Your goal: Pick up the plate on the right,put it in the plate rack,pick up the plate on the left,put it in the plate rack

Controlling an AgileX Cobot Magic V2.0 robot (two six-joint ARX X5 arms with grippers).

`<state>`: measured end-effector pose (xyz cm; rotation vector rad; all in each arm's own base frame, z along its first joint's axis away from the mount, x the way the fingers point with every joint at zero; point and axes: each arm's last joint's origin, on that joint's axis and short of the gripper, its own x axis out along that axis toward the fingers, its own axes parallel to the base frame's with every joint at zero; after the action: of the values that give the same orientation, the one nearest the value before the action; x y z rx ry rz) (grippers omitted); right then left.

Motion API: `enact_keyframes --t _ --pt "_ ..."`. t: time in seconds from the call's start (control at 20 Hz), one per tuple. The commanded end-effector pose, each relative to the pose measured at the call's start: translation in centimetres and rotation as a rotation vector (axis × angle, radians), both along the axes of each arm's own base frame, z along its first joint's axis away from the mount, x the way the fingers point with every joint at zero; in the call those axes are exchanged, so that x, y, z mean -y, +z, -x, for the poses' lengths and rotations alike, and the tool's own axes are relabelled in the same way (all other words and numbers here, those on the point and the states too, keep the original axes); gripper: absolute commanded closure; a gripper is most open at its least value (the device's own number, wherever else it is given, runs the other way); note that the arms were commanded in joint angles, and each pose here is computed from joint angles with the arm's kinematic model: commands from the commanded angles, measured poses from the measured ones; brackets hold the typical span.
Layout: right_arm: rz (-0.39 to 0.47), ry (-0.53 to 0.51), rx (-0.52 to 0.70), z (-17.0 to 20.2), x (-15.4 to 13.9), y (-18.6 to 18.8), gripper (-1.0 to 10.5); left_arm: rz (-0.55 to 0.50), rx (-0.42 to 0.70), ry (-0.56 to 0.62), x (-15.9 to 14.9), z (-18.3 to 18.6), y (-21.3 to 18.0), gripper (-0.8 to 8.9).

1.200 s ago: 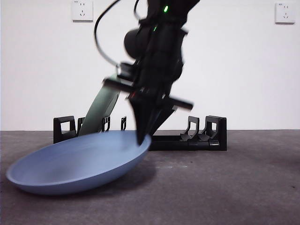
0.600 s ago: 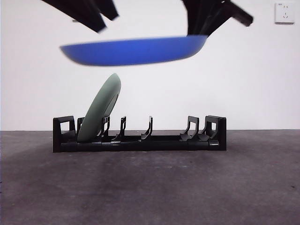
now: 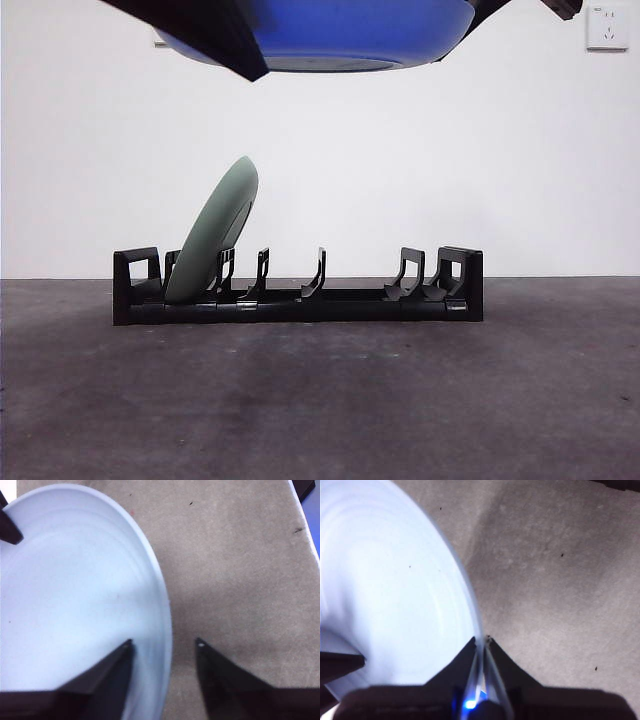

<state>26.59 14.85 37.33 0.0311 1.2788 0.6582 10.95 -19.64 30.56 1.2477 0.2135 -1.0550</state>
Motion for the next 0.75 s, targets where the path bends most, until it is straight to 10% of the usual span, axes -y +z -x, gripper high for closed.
enact_keyframes --t 0.05,0.55,0.75 --pt "-0.003 -0.007 -0.025 0.2 0.1 0.0 9.6 0.01 -0.009 0.009 0.1 0.0 0.0 8.16" --pt "0.014 -0.021 -0.015 0.2 0.2 0.0 9.3 0.001 -0.056 0.038 -0.1 0.1 -0.3 8.22" --pt "0.039 -0.051 0.091 0.9 1.0 2.0 5.9 0.092 -0.164 0.026 0.1 0.3 -0.2 8.22"
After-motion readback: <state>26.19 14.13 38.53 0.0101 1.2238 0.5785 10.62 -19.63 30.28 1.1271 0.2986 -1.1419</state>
